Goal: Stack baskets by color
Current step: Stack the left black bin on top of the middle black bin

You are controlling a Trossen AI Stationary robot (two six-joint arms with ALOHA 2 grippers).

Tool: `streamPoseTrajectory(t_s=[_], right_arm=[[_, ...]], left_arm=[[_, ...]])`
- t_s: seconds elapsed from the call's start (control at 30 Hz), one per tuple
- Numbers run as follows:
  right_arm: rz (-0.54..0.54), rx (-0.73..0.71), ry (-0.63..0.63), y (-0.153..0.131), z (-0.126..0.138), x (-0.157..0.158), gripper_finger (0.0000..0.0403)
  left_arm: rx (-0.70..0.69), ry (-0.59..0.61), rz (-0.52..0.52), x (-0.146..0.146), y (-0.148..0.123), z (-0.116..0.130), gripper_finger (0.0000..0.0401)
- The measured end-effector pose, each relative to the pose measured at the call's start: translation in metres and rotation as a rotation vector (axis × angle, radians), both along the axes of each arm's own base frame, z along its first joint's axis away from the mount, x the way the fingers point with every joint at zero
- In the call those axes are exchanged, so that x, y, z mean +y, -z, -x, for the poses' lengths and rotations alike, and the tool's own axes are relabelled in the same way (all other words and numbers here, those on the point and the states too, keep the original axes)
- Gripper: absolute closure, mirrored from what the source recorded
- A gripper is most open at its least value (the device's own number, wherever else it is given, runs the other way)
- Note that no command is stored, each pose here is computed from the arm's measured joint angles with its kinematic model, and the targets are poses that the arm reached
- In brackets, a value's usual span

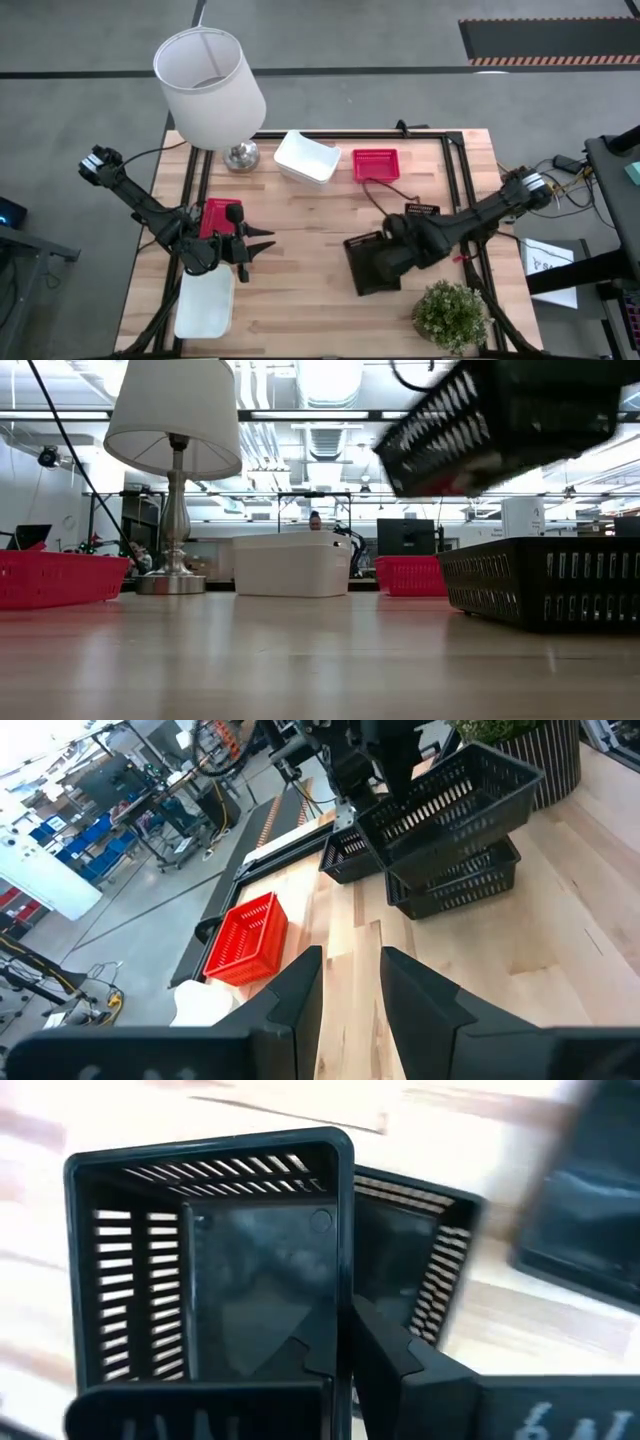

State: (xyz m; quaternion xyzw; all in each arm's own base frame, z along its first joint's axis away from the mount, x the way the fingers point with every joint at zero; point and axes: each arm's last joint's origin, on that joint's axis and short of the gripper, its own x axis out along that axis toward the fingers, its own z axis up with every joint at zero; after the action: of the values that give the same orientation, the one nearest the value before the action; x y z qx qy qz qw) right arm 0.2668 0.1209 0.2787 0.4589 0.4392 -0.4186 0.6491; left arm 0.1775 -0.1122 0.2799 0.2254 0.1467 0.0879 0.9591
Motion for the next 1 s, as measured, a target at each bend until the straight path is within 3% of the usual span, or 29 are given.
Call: streamPoseTrajectory(t_s=[0.23,0.57,1.0], right_arm=[[0.050,0.010,0.118,0.022,0.029,-0.005,0.0392],[0.029,-0.027,0.120,0.050,0.033,-0.007,0.0391],[-0.001,0.024,0.139,0.064,0.039,-0.009,0.0372]], left_arm=[[-0.001,0.000,0.000,0.000,0.000,0.000,0.0313],[0.000,0.000,0.000,0.000,0.000,0.000,0.0313],[0.000,0.000,0.000,0.000,0.000,0.000,0.0313]])
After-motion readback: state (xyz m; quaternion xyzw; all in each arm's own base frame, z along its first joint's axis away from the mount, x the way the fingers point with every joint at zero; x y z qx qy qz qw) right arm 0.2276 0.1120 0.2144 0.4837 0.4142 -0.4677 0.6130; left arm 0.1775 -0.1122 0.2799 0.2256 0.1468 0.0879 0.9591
